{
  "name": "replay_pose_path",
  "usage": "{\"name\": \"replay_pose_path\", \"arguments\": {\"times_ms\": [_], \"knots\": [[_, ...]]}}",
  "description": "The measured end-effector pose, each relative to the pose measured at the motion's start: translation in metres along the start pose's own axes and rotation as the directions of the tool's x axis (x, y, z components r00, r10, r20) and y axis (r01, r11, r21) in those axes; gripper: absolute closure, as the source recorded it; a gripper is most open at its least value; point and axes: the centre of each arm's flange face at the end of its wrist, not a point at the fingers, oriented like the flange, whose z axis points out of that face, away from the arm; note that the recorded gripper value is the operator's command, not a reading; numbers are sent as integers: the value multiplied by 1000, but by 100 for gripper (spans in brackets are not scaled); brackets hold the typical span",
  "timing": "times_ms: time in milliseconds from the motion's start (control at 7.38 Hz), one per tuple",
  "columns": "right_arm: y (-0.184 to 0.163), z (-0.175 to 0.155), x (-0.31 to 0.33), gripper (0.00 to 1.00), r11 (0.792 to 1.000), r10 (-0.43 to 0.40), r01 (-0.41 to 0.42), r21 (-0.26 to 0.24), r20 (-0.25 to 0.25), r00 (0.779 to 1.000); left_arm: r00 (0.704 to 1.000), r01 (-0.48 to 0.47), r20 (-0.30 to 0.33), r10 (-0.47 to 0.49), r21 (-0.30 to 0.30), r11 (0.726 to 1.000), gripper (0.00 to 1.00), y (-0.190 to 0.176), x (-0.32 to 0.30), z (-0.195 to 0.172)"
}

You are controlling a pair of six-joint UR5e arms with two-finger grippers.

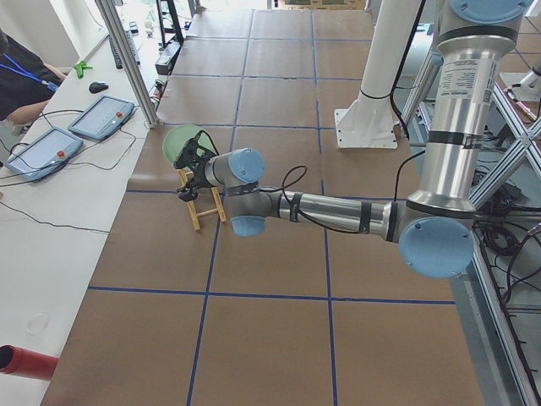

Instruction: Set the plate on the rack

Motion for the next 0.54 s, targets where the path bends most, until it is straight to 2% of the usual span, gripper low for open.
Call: {"name": "replay_pose_path", "arguments": {"times_ms": [271, 542], "knots": [[0, 0, 0, 0, 1000, 0, 0, 0, 0, 1000, 994, -67, 80, 76, -106, 992, 0, 6, -8, -27], [0, 0, 0, 0, 1000, 0, 0, 0, 0, 1000, 983, -85, 137, 119, -231, 969, 0, 1, -35, -43]]}}
